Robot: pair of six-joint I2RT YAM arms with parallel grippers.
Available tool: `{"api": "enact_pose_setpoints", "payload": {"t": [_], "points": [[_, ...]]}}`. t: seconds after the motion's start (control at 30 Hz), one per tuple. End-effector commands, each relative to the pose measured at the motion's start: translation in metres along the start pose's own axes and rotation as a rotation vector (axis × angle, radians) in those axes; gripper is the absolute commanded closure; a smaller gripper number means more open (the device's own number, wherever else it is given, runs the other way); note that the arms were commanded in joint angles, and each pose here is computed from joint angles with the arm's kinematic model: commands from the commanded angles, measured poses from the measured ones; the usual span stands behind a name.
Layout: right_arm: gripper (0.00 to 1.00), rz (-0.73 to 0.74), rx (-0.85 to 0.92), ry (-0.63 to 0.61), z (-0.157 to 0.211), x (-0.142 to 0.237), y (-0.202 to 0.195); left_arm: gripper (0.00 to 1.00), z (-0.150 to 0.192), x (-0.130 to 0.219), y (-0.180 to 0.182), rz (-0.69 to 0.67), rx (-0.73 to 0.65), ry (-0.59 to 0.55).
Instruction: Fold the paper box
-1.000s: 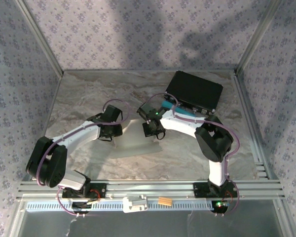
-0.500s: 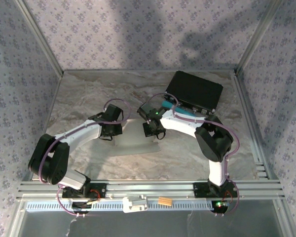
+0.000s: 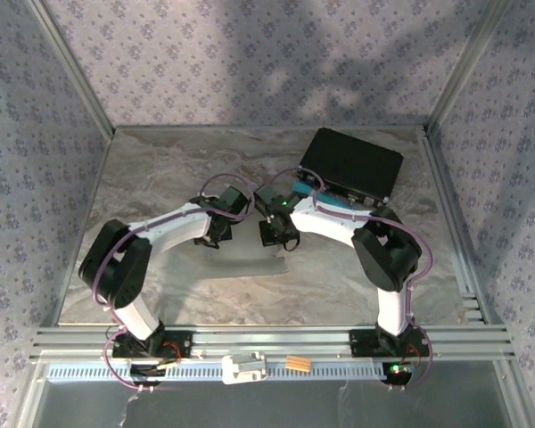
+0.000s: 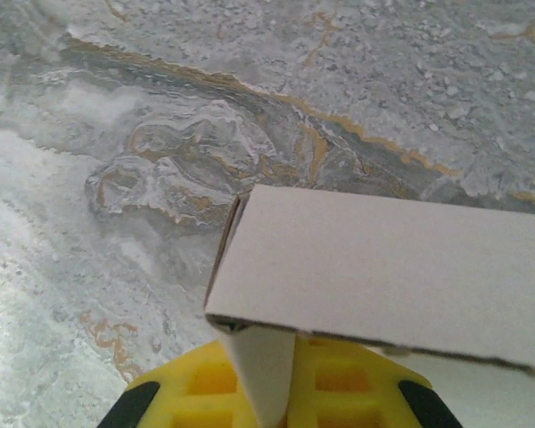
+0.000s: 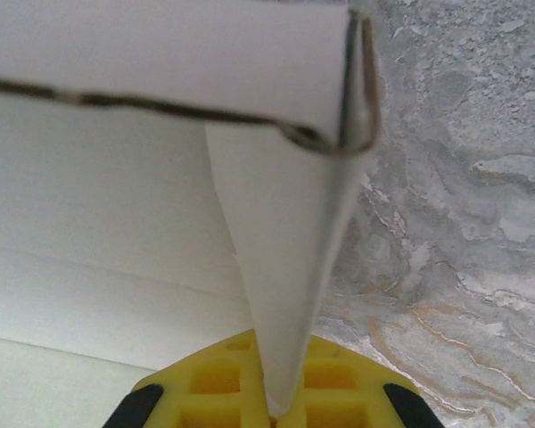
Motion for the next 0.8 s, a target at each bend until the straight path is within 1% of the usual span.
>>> {"api": "enact_pose_setpoints", "payload": {"t": [0.0, 0.23, 0.3, 0.4, 0.5, 0.53, 0.57, 0.6, 0.67, 0.73, 0.77], "points": [[1.0, 0.007, 0.001, 0.047, 0.008, -0.011, 0.005, 1.0, 0.01, -0.004, 0.029, -0.265, -0.035, -0.027], [1.0, 0.006, -0.021, 0.047, 0.004, -0.011, 0.004, 1.0, 0.022, -0.015, 0.014, -0.319, -0.004, 0.028], [1.0, 0.006, -0.023, 0.046, 0.004, -0.011, 0.003, 1.0, 0.023, -0.016, 0.014, -0.323, -0.007, 0.022], [1.0, 0.008, -0.024, 0.042, 0.004, -0.01, 0.002, 1.0, 0.02, -0.013, 0.013, -0.284, 0.001, 0.005], [1.0, 0.009, -0.026, 0.04, 0.004, -0.009, 0.001, 0.99, 0.012, -0.004, 0.007, -0.193, -0.002, -0.022], [1.0, 0.009, -0.025, 0.045, 0.005, -0.01, 0.0, 0.9, 0.009, -0.001, 0.004, -0.153, -0.007, -0.017], [1.0, 0.011, -0.026, 0.043, 0.005, -0.009, 0.0, 0.83, 0.008, 0.002, 0.0, -0.109, -0.02, -0.012], [1.0, 0.011, -0.026, 0.041, 0.004, -0.009, 0.0, 0.78, 0.006, 0.005, -0.001, -0.086, -0.021, -0.015], [1.0, 0.016, -0.024, 0.047, 0.006, -0.009, -0.001, 0.7, 0.007, 0.01, -0.004, 0.003, -0.03, -0.001], [1.0, 0.021, -0.025, 0.05, 0.006, -0.009, -0.002, 0.65, 0.008, 0.014, -0.004, 0.056, -0.033, 0.015], [1.0, 0.024, -0.026, 0.052, 0.006, -0.01, -0.003, 0.61, 0.009, 0.016, -0.001, 0.06, -0.036, 0.019]]}}
Point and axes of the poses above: each hand's point on the last joint's axis, 136 mm out from that joint toward the fingers, its own x axis back along the fingers, its own y axis along the line the jaws close on, z = x × y, the point moved 4 cm from there along x, back along the fingers, and after that the axes turned 8 degrees about x, right-handed, at the moved point
